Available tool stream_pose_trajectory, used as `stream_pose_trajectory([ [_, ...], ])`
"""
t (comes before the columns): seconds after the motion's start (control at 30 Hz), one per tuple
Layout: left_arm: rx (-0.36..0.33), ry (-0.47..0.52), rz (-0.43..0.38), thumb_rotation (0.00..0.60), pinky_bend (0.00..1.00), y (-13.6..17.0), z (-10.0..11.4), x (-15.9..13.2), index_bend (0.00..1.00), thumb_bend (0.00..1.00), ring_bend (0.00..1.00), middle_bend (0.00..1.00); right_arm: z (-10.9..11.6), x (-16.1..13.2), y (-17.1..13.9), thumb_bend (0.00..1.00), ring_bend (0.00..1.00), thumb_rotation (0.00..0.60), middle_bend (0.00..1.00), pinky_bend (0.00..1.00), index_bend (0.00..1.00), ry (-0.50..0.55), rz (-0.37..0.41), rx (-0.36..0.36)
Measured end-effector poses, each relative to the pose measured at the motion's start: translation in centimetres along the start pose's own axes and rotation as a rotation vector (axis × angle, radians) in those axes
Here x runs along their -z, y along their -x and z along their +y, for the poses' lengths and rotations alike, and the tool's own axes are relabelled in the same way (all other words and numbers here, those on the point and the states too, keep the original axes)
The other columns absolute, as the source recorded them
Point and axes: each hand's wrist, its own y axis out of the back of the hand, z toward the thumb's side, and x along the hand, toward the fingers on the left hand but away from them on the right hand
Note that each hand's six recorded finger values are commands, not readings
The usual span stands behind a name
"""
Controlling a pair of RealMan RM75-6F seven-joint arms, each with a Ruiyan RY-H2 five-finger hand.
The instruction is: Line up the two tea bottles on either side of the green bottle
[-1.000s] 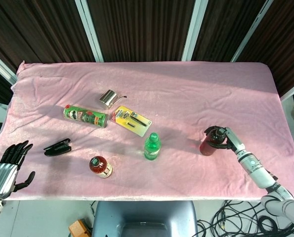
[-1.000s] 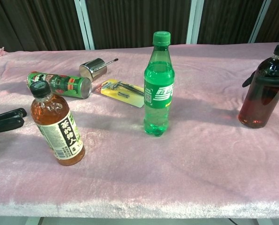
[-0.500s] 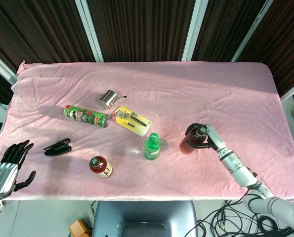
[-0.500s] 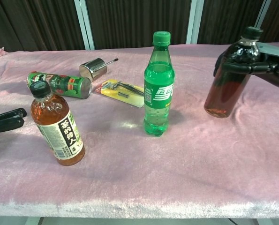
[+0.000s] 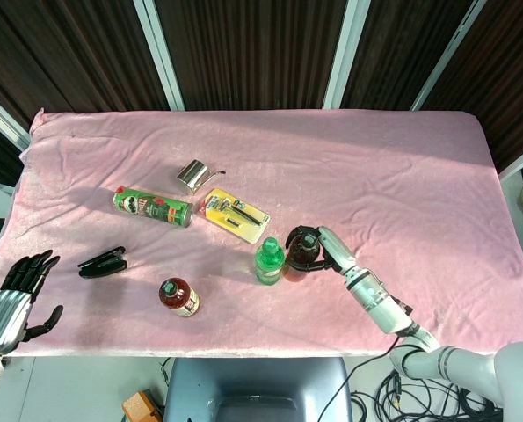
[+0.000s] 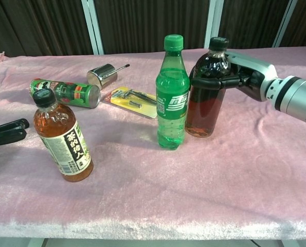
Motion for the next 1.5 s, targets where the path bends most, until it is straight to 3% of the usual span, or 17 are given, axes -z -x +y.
stream_pose_trajectory([
  [0.47, 0.005, 0.004, -0.009, 0.6, 0.0, -0.2, 0.0, -0.2, 0.0, 0.38, 0.0, 0.0, -0.8, 2.4, -0.1, 0.33, 0.7, 0.6, 0.64, 0.88, 0.98, -0.039, -0.062, -0.012],
  [0.73, 0.009, 0.004, -0.013, 0.6, 0.0, -0.2, -0.1, -0.3, 0.0, 0.38, 0.0, 0.0, -1.0, 2.5, -0.2, 0.32, 0.68, 0.6, 0.64, 0.86, 0.95, -0.057, -0.056, -0.02],
  [0.83, 0.01, 0.004, -0.014, 0.6, 0.0, -0.2, -0.1, -0.3, 0.0, 0.38, 0.0, 0.0, -1.0, 2.5, -0.4, 0.3, 0.63, 0.6, 0.64, 0.81, 0.84, -0.084, -0.049, -0.025],
  [0.93, 0.009, 0.002, -0.015, 0.6, 0.0, -0.1, -0.1, -0.4, 0.0, 0.38, 0.0, 0.0, -1.1, 2.5, -0.6, 0.28, 0.56, 0.6, 0.55, 0.74, 0.69, -0.101, -0.04, -0.034],
  [1.13, 0.007, 0.002, -0.016, 0.6, 0.0, -0.1, -0.1, -0.4, 0.0, 0.38, 0.0, 0.0, -1.1, 2.7, -1.2, 0.25, 0.36, 0.6, 0.29, 0.56, 0.18, -0.104, -0.046, -0.066],
  [1.2, 0.007, 0.003, -0.016, 0.6, 0.0, -0.1, -0.1, -0.4, 0.0, 0.38, 0.0, 0.0, -0.9, 2.6, -1.4, 0.25, 0.32, 0.6, 0.24, 0.51, 0.12, -0.105, -0.044, -0.071],
  [1.5, 0.007, 0.002, -0.018, 0.6, 0.0, -0.2, -0.1, -0.5, 0.0, 0.38, 0.0, 0.0, -0.4, 2.5, -1.9, 0.25, 0.26, 0.6, 0.17, 0.44, 0.0, -0.117, -0.041, -0.082],
])
